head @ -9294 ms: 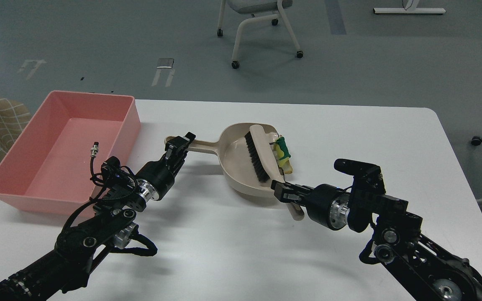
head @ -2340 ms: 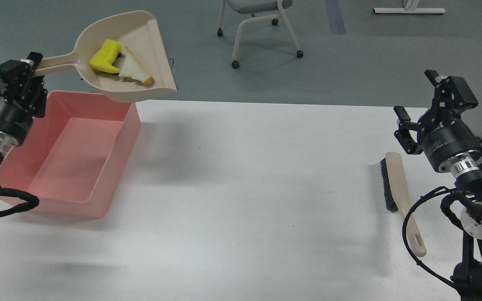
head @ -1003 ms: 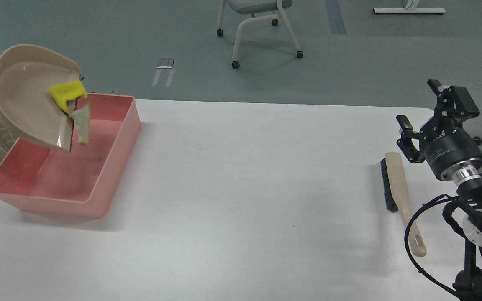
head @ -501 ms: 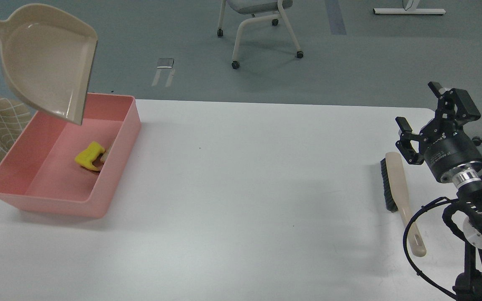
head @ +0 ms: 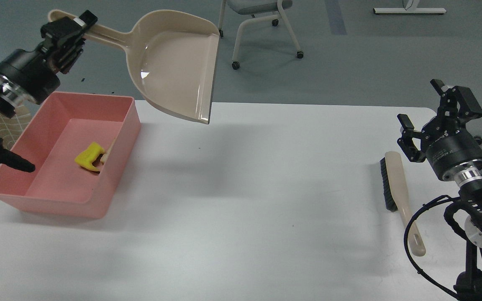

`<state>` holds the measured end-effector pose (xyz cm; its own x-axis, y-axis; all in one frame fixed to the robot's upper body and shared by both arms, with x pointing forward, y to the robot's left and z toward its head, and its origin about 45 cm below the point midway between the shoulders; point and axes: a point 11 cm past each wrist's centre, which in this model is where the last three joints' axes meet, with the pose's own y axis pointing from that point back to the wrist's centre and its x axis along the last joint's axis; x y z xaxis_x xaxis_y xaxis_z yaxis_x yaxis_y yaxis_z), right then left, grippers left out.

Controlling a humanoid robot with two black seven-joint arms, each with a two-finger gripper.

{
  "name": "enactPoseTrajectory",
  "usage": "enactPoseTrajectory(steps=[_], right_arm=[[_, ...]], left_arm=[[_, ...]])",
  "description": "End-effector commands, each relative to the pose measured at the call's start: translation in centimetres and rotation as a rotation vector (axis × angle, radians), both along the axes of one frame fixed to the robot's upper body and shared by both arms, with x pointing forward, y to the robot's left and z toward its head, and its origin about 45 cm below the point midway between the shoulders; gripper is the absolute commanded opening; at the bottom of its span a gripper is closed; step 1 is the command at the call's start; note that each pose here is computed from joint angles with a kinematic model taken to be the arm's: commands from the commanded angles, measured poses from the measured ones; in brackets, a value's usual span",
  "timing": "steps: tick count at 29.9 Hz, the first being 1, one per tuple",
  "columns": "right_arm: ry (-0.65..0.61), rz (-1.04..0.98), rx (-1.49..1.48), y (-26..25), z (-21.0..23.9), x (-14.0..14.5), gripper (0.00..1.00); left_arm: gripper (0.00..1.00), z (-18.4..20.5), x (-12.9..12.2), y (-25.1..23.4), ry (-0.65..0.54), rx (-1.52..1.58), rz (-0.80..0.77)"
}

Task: Sweep and dump garbage into bin
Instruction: 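Lower the dustpan back onto the table and release it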

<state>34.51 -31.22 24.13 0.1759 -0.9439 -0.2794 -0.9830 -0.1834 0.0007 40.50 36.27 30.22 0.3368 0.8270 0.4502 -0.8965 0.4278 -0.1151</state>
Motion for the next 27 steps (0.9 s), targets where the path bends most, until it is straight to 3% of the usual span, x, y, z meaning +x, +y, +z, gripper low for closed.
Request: enactPoseTrajectory(steps=[1, 5, 11, 18, 27], right_arm=[[0.006, 0.0, 0.0, 0.0, -0.2, 0.0, 0.99], [-0.001, 0.002, 0.002, 0.1, 0.1, 0.2, 0.99], [0.004, -0.001, 0.002, 0.0, -0.1, 0.1, 0.99], [0.011, -0.001, 0.0, 0.0, -0.4, -0.1, 0.99], [0.011, -0.001, 0.002, 0.0, -0.4, -0.1, 0.99]], left_arm=[[0.0, -2.9, 0.6, -5.1, 0.048, -0.125, -0.048], [0.0, -7.2, 0.3, -11.5, 0.124, -0.23, -0.072], [0.0, -13.2, -1.7, -16.8, 0.237, -0.152, -0.083], [0.0, -18.6, -2.2, -18.7, 0.374, -0.149, -0.003], [0.03, -20.1, -2.6, -19.3, 0.396, -0.153, 0.041]])
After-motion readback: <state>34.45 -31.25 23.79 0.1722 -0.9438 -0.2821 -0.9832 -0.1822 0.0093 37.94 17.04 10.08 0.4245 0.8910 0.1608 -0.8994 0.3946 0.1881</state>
